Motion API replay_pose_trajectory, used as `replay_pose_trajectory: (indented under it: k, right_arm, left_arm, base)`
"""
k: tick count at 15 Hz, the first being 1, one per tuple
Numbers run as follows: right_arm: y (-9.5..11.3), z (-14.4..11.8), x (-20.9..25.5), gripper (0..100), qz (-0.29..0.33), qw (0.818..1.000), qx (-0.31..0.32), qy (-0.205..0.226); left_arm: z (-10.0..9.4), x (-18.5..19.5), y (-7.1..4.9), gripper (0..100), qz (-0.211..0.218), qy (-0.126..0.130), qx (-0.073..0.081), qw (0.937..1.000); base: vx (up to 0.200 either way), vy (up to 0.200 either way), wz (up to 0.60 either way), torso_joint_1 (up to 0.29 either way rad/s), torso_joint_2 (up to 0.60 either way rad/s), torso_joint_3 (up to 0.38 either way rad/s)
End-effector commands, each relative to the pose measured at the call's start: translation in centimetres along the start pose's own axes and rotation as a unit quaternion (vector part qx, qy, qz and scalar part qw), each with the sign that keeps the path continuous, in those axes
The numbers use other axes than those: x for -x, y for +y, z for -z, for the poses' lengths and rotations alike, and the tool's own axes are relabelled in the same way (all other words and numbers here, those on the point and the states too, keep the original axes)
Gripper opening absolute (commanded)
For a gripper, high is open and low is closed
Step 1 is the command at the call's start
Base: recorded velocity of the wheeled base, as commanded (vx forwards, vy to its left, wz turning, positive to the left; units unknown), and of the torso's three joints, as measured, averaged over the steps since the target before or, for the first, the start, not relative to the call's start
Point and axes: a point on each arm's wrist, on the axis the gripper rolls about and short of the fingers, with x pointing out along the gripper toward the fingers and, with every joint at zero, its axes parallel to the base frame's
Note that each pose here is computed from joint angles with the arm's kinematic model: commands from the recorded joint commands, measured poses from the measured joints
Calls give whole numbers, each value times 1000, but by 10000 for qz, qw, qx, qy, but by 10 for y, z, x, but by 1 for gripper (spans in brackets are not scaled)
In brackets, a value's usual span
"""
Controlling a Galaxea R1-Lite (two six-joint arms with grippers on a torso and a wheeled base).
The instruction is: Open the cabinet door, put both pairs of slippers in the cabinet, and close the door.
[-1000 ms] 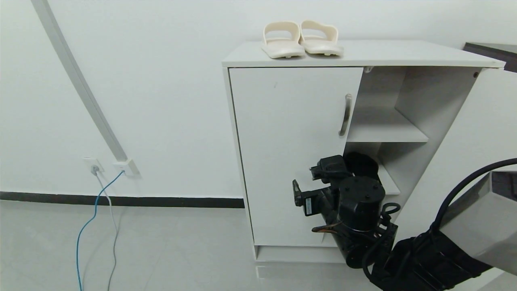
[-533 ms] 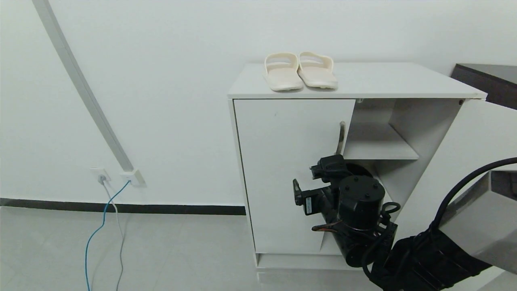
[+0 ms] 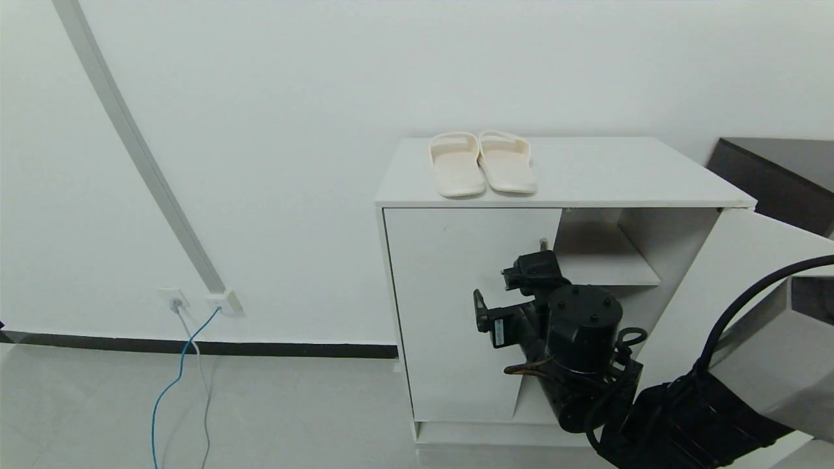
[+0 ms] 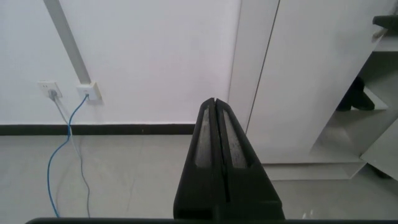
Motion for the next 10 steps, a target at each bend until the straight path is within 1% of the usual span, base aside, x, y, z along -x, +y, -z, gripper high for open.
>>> replay_pose_trajectory:
  k: [1, 6, 10]
  right_arm:
    - [0, 1, 0, 100, -2, 10000, 20, 12]
    - [0, 1, 1, 100, 6, 10000, 25, 19]
    - [-1, 3, 1, 100, -3, 10000, 43, 43]
  left_arm:
    - [0, 0, 0, 0, 6, 7, 1, 10000]
    - [0, 0, 0, 0, 6, 7, 1, 10000]
    - [0, 0, 0, 0, -2, 7, 9, 10000]
  base:
    - [0, 0, 0, 188, -520, -320]
    - [0, 0, 0, 207, -523, -318]
    - [0, 0, 0, 243, -559, -323]
